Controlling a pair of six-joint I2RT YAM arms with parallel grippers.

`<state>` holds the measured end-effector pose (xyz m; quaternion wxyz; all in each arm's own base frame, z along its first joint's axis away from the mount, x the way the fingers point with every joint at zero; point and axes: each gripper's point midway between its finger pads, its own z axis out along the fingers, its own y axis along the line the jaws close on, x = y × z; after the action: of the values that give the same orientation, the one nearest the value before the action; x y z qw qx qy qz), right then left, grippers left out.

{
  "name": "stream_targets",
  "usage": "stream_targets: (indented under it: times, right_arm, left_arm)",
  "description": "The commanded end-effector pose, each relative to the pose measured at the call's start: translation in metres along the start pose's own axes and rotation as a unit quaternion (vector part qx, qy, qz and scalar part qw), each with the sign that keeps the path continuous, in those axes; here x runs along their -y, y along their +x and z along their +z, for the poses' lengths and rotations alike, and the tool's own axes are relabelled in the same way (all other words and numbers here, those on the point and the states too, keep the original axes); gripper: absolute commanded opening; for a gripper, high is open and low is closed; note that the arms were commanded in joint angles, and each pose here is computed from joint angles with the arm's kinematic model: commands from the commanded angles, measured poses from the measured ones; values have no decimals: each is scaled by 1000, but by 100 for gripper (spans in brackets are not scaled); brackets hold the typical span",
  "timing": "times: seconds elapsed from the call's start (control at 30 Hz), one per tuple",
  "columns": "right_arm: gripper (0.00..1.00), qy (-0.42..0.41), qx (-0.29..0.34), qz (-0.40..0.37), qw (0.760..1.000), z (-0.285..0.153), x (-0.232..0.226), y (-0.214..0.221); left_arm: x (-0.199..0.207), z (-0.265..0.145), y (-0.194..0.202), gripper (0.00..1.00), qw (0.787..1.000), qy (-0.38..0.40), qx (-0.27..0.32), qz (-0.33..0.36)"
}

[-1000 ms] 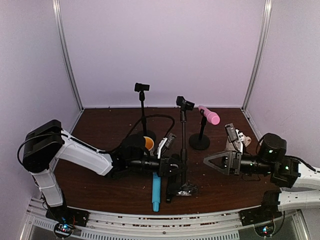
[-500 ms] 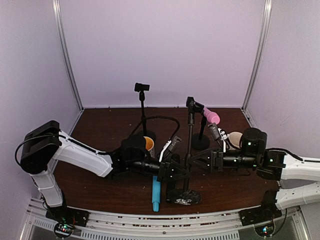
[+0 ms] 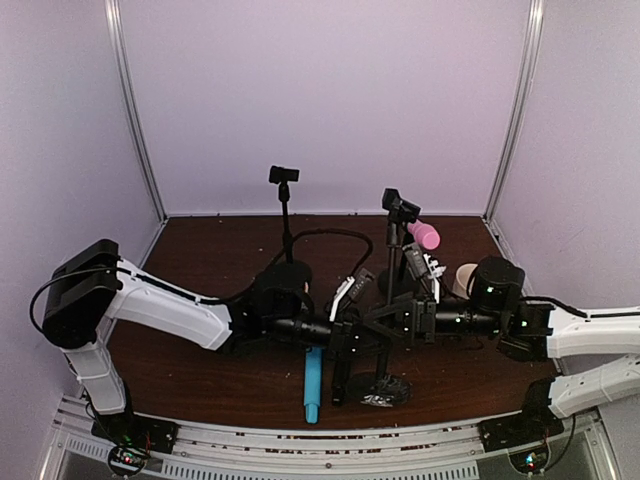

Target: Attach the microphones to the stand

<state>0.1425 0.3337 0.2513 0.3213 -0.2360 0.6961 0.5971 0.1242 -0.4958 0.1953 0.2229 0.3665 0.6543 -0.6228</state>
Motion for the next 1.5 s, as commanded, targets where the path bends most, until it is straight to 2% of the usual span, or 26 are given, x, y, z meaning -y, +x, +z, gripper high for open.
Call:
stream_targets:
  times: [0.0,0.2,0.33,0.53,0.77,0.9,1.23,1.47]
  right_arm:
    - [83,-46,9,13,999,-11,-29,1]
    - [83,-34,29,40,998,-38,-34,8]
    - [83,-16,48,30,998,-54,-34,4]
    - [82,31,36,-9,999,-56,-19,5]
    - [68,58,13,-89,994,-45,-3,2]
    - [65,64,23,-110,992,-41,0,-6]
    - [56,18,22,-112,993,-18,-11,-14]
    - [44,5,31,-100,995,-13,-11,-15]
  left_arm:
    - [-30,-14,-30,0,994,-98,50,8]
    - [-44,-33,-37,0,988,-137,73,-4]
    - [-46,-34,-36,0,988,-143,66,-7]
    - [-22,-32,-40,0,994,-84,72,24]
    - [34,-34,-43,0,994,55,73,64]
    - [38,-34,-41,0,994,62,63,64]
    - [48,-27,-36,0,993,76,42,75]
    - [46,-25,-32,0,994,72,35,72]
